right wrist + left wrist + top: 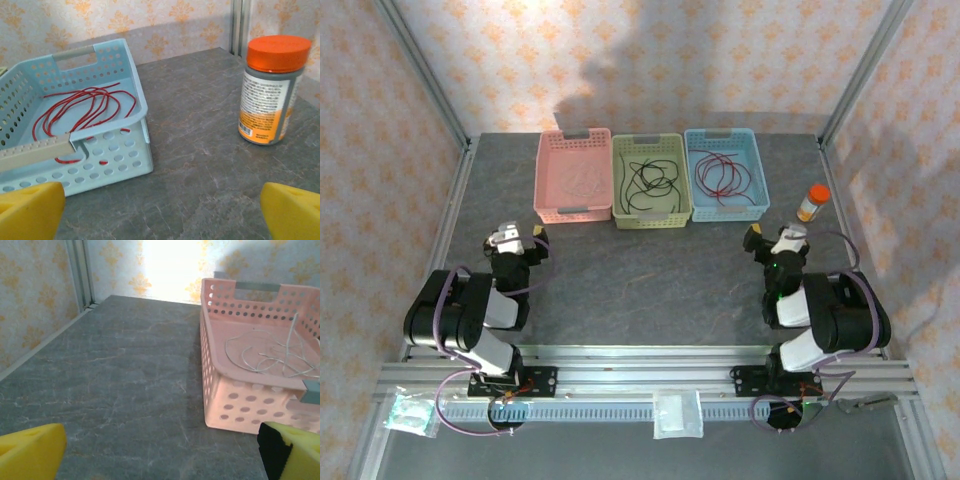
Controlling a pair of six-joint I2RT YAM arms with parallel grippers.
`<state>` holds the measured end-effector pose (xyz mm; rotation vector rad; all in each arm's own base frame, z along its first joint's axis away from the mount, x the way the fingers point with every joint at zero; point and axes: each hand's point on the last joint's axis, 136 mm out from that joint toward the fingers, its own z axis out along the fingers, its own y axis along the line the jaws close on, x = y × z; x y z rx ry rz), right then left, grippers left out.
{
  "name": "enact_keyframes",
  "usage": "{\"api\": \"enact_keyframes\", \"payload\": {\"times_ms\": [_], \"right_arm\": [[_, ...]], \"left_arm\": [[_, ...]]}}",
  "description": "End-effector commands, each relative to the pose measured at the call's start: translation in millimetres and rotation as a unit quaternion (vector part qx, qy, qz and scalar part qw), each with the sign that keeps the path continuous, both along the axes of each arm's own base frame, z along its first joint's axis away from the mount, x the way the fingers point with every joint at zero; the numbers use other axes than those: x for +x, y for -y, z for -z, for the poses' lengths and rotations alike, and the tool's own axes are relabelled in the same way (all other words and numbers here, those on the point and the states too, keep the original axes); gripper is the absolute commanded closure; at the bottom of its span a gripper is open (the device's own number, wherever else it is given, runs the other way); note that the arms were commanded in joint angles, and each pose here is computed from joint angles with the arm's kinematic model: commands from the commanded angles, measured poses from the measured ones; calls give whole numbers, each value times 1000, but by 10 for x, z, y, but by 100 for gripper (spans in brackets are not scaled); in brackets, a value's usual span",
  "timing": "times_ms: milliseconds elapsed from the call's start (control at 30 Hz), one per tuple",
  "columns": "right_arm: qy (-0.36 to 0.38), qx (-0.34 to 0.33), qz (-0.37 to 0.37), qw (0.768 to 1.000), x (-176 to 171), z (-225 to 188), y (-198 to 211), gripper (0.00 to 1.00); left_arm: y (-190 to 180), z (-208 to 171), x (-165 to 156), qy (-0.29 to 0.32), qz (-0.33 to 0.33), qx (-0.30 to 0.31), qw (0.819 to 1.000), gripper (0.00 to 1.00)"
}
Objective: Untangle the cables
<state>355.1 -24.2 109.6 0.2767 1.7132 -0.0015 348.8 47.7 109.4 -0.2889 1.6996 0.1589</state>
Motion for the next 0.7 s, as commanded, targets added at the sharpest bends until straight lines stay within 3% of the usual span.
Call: {"api": "enact_keyframes", "payload": {"times_ms": [0,667], "right_arm": [[11,5,-17,1000,191,-145,-53,0],[11,2,-20,1000,197,-141,-68,0]], "left_arm": [[-102,-293,105,57,-33,-10,998,1],[80,-245,219,32,25,2,999,1]]}}
